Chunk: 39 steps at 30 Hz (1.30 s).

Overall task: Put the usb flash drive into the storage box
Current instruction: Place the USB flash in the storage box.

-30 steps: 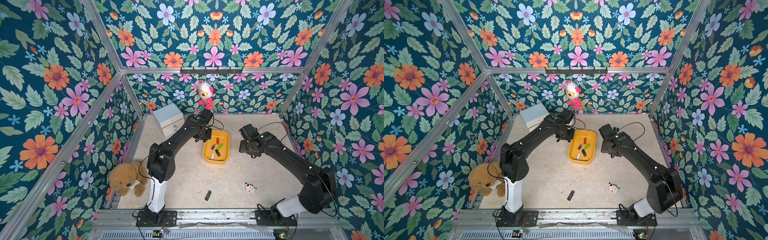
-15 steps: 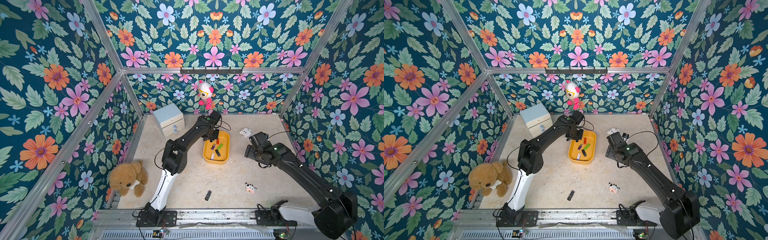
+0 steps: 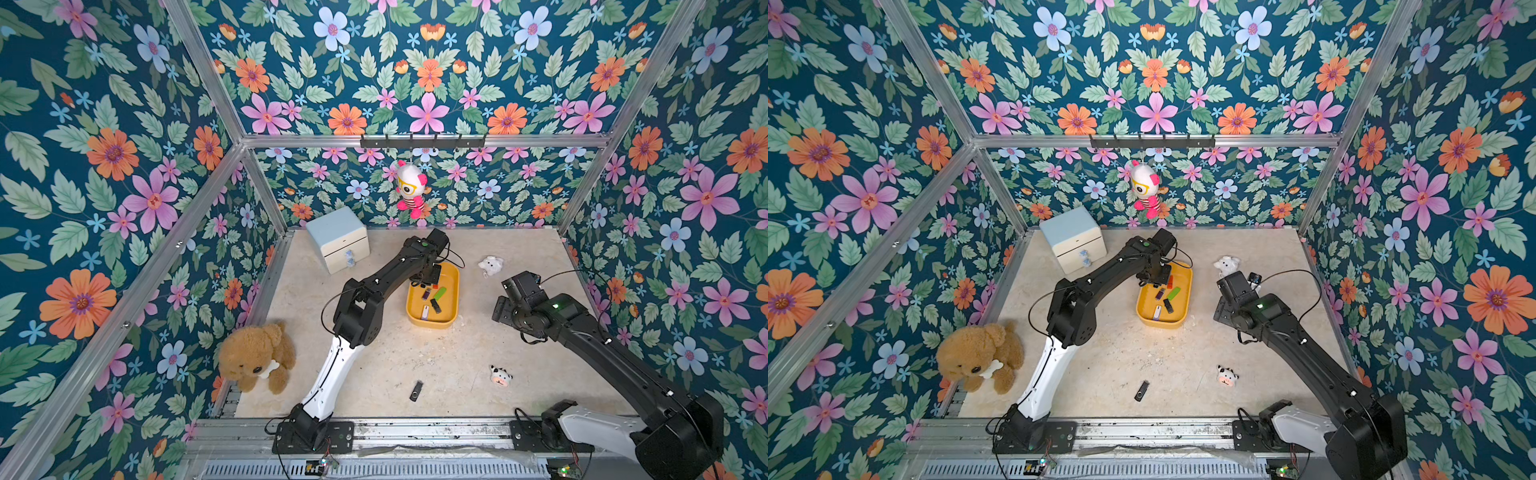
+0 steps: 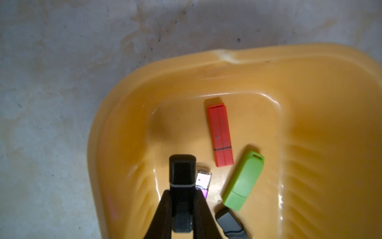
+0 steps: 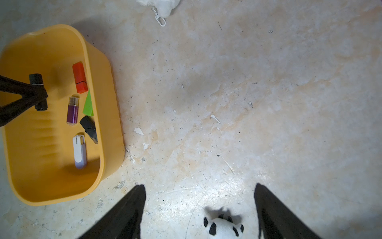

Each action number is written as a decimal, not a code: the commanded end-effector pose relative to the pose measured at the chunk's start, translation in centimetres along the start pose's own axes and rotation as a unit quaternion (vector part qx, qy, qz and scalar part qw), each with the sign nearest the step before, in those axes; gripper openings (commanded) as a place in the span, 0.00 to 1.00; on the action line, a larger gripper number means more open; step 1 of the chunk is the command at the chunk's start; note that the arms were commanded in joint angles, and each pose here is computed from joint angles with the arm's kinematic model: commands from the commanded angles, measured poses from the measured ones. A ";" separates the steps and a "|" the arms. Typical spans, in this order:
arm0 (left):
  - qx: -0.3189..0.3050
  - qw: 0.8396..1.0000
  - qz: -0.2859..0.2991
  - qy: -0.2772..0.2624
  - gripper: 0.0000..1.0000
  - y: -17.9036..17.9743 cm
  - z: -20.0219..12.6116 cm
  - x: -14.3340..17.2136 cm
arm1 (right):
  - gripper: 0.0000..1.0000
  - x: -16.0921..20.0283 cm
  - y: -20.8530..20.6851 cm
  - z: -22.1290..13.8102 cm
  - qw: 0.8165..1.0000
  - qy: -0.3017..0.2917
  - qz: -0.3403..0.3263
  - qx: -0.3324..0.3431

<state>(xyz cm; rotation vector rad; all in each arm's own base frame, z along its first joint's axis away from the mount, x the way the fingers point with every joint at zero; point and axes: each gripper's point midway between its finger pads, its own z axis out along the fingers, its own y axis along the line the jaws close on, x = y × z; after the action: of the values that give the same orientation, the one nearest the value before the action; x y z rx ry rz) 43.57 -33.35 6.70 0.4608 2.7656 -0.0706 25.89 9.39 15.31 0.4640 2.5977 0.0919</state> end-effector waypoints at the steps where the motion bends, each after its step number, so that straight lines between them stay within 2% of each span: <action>1: -0.037 0.999 0.010 -0.004 0.00 1.0 0.3 0.0 | 0.86 0.4 0.0 0.1 1.000 0.007 0.007 -0.005; 19: -0.076 0.996 0.034 0.022 0.00 1.0 2.6 1.6 | 0.86 1.4 -0.3 0.7 1.000 0.014 0.010 -0.009; 34: -0.077 0.996 0.039 0.028 0.31 0.8 2.7 2.0 | 0.86 1.6 -0.7 0.6 1.000 0.014 0.010 -0.006; 39: -0.076 0.996 0.039 0.027 0.35 0.7 2.6 2.0 | 0.86 1.6 -0.7 0.6 1.000 0.013 0.010 -0.007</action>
<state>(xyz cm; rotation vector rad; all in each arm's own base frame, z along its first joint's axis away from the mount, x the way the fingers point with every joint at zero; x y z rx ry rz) 42.99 -32.61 3.48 0.5377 2.7724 0.1513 24.58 9.43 13.79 0.4754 2.6286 0.1301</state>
